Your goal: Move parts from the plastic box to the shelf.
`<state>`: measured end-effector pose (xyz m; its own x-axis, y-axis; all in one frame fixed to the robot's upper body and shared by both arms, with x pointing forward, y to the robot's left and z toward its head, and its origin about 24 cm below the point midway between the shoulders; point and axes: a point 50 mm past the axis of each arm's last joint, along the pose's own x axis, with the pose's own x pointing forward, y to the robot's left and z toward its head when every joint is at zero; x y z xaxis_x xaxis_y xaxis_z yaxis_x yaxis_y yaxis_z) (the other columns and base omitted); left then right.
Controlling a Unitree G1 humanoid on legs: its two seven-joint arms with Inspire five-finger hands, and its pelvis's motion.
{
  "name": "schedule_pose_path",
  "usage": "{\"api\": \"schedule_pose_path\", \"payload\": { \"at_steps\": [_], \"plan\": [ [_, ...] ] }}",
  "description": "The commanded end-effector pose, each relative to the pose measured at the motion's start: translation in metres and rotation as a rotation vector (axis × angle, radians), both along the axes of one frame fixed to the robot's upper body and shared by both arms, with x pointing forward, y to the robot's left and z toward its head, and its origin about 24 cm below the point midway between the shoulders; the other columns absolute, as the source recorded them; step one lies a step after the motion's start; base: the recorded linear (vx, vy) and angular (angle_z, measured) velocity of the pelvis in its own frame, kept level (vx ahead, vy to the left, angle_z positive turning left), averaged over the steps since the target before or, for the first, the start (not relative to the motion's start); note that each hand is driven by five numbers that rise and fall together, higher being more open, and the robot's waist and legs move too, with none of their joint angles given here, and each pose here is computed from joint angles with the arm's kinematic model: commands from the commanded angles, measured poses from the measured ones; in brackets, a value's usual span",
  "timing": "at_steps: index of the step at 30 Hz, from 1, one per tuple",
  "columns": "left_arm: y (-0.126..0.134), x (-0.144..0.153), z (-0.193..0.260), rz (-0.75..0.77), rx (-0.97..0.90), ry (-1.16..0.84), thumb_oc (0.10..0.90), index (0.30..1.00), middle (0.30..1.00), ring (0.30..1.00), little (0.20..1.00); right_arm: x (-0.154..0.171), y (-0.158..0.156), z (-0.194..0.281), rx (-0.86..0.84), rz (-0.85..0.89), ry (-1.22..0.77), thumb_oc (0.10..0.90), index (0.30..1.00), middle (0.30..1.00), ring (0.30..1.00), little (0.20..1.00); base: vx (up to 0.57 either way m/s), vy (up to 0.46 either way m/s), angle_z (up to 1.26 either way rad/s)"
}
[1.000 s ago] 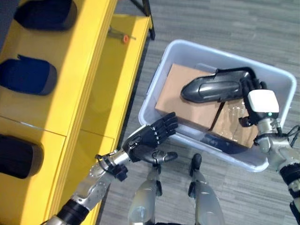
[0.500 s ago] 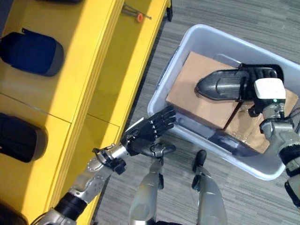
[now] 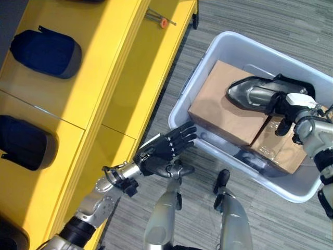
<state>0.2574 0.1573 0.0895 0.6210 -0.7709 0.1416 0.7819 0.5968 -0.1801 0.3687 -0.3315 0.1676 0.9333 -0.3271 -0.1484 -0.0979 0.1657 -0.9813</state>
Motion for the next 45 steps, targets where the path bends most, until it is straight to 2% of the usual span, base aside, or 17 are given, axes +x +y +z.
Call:
{"api": "schedule_pose_path", "payload": {
  "at_steps": [1,8,9,13,14,19,20,29,30,31,36,38,45],
  "plan": [
    [-0.017,-0.007,0.032,-0.106,-0.077,-0.168,0.9,1.0,1.0,1.0,1.0,-0.001,0.004,-0.003,0.189,0.026,-0.015,0.9,1.0,1.0,1.0,1.0,0.0,0.0,0.0],
    [-0.017,-0.011,0.03,-0.054,-0.099,-0.165,0.9,1.0,1.0,1.0,1.0,-0.003,0.047,0.004,0.518,0.148,-0.216,0.9,1.0,1.0,1.0,1.0,0.01,0.039,-0.05],
    [-0.017,-0.012,0.028,-0.036,-0.106,-0.16,0.9,1.0,1.0,1.0,1.0,-0.009,0.062,0.002,0.593,0.204,-0.301,0.9,1.0,1.0,1.0,1.0,0.03,0.084,-0.12],
    [-0.017,-0.011,0.025,-0.015,-0.12,-0.153,0.9,1.0,1.0,1.0,1.0,-0.017,0.084,0.011,0.704,0.285,-0.442,0.9,1.0,1.0,1.0,1.0,0.02,0.069,-0.17],
    [-0.02,-0.011,0.023,-0.001,-0.137,-0.15,0.9,1.0,1.0,1.0,1.0,-0.025,0.1,0.013,0.852,0.331,-0.522,0.9,1.0,1.0,1.0,1.0,0.02,0.102,-0.16],
    [-0.024,-0.011,0.021,0.013,-0.157,-0.148,0.9,1.0,1.0,1.0,1.0,-0.033,0.119,0.014,1.014,0.383,-0.575,0.9,1.0,1.0,1.0,1.0,0.02,0.075,-0.14],
    [-0.026,-0.011,0.02,0.016,-0.165,-0.151,0.9,1.0,1.0,1.0,1.0,-0.037,0.127,0.016,1.098,0.401,-0.61,0.9,1.0,1.0,1.0,1.0,0.03,0.078,-0.12],
    [-0.03,-0.015,0.016,0.025,-0.192,-0.137,0.9,1.0,1.0,1.0,1.0,-0.045,0.155,0.015,1.276,0.528,-0.548,0.9,1.0,1.0,1.0,1.0,0.03,0.044,-0.04],
    [-0.03,-0.015,0.015,0.024,-0.193,-0.136,0.9,1.0,1.0,1.0,1.0,-0.046,0.161,0.016,1.309,0.57,-0.518,0.9,1.0,1.0,1.0,1.0,0.01,0.006,-0.07],
    [-0.03,-0.017,0.014,0.018,-0.192,-0.131,0.9,1.0,1.0,1.0,1.0,-0.05,0.176,0.016,1.337,0.699,-0.409,0.9,1.0,1.0,1.0,1.0,0.01,-0.002,-0.04],
    [-0.029,-0.017,0.012,0.0,-0.181,-0.125,0.9,1.0,1.0,1.0,1.0,-0.061,0.206,0.02,1.354,0.922,-0.215,0.9,1.0,1.0,1.0,1.0,0.0,-0.024,0.03],
    [-0.03,-0.016,0.013,-0.006,-0.182,-0.121,0.9,1.0,1.0,1.0,1.0,-0.058,0.201,0.021,1.324,0.814,-0.308,0.9,1.0,1.0,1.0,1.0,0.01,-0.036,0.15],
    [-0.031,-0.018,0.012,0.004,-0.186,-0.124,0.9,1.0,1.0,1.0,1.0,-0.044,0.175,0.0,1.301,0.538,-0.45,0.9,1.0,1.0,1.0,1.0,0.0,0.0,0.03]
  ]
}}
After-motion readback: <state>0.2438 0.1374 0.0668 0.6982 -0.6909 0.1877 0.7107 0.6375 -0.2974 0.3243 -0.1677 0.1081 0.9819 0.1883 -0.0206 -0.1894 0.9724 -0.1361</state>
